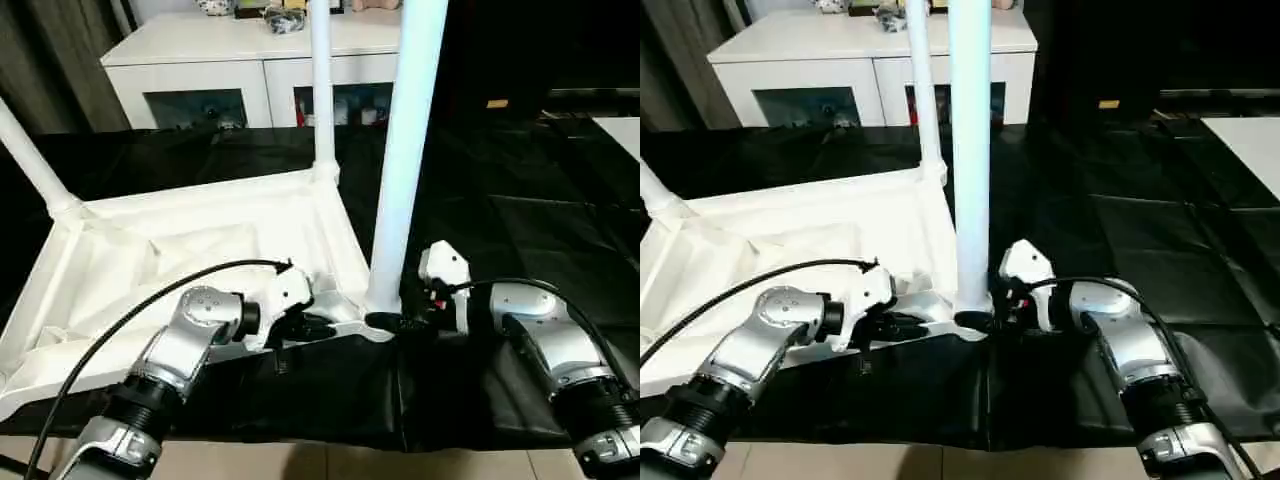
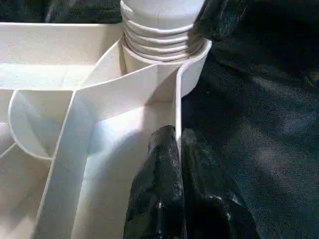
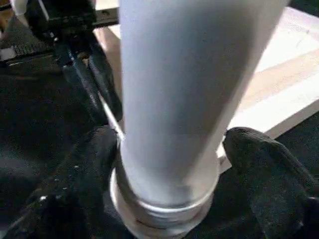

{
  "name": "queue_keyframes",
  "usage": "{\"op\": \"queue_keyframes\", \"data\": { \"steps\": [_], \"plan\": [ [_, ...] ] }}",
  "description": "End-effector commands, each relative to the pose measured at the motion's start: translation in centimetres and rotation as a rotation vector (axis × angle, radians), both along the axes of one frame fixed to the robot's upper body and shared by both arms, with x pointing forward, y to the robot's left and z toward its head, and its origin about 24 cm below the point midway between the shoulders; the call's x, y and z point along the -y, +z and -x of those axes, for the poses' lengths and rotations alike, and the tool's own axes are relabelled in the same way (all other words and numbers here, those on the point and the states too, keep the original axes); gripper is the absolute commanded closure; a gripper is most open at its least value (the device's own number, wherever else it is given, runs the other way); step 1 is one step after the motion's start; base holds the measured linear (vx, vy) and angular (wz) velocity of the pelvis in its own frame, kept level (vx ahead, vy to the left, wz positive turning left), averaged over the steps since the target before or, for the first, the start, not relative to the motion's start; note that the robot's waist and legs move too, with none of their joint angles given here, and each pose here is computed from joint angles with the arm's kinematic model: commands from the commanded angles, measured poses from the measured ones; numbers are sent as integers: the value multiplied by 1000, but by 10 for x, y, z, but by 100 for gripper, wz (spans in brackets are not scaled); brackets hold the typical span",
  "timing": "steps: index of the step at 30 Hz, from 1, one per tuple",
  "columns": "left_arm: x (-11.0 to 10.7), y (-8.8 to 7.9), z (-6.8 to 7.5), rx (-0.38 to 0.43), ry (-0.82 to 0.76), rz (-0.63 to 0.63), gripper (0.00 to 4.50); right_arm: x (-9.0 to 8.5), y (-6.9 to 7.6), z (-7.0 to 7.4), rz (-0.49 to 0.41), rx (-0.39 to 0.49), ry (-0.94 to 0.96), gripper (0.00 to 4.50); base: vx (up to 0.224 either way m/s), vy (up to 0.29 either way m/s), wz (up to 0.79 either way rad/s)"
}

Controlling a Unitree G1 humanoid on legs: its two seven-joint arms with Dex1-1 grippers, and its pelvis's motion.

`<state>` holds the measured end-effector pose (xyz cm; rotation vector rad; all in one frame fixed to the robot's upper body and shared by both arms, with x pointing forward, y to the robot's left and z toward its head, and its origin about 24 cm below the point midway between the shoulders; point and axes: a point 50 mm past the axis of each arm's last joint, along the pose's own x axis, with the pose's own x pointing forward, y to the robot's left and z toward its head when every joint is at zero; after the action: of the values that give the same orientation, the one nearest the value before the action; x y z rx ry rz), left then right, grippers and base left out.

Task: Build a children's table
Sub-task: Rotate leg to tighten

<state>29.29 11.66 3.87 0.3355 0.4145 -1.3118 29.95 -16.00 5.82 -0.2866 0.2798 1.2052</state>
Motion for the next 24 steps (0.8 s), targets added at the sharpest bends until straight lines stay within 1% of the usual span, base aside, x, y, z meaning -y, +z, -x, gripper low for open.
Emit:
{"op": "queue_keyframes", "data": {
  "steps": [1, 4, 5, 6, 7, 9, 11, 12, 14, 16, 17, 20, 22, 24],
  "plan": [
    [-5, -7, 2, -34, 12, -9, 450, -2, 3, -4, 15, 19, 17, 120, 0, 0, 0],
    [-7, -7, 2, -34, 12, -17, 450, -2, 2, -3, 25, 13, 31, 128, 0, 0, 0],
    [-8, -7, 2, -34, 12, -20, 450, -2, 1, -3, 30, 12, 36, 149, 0, 0, 0],
    [-9, -7, 1, -36, 12, -24, 450, -2, 0, -2, 35, 5, 42, 159, 0, 0, 0],
    [-9, -7, 1, -38, 12, -28, 450, -2, -1, -2, 40, 0, 46, 159, 0, 0, 0],
    [-12, -8, 2, -45, 16, -43, 450, -1, -5, 0, 51, -15, 49, 176, 0, 0, 0],
    [-13, -9, 0, -42, 36, -56, 450, -1, -6, -2, 41, -20, 14, 179, 0, 0, 0],
    [-15, -9, -4, -37, 99, -57, 450, -3, -6, -7, -1, -16, -59, 181, 0, 0, 0],
    [-15, -9, -7, -31, 126, -49, 450, -4, -5, -9, -22, -13, -87, 183, 0, 0, 0],
    [-12, -6, -17, 3, 231, -24, 450, -10, -5, -13, -93, -10, -170, 184, 0, 0, 0],
    [-11, -5, -21, 10, 271, -21, 450, -13, -6, -15, -108, -6, -207, 184, 0, 0, 0],
    [-9, -2, -31, 32, 383, -16, 450, -23, -9, -20, -137, 4, -305, 184, 0, 0, 0],
    [-6, 1, -37, 42, 440, -12, 450, -32, -13, -21, -151, -7, -364, 184, 0, 0, 0],
    [-1, 3, -42, 46, 497, -10, 450, -38, -19, -24, -131, -2, -465, 185, 0, 0, 0]
  ]
}}
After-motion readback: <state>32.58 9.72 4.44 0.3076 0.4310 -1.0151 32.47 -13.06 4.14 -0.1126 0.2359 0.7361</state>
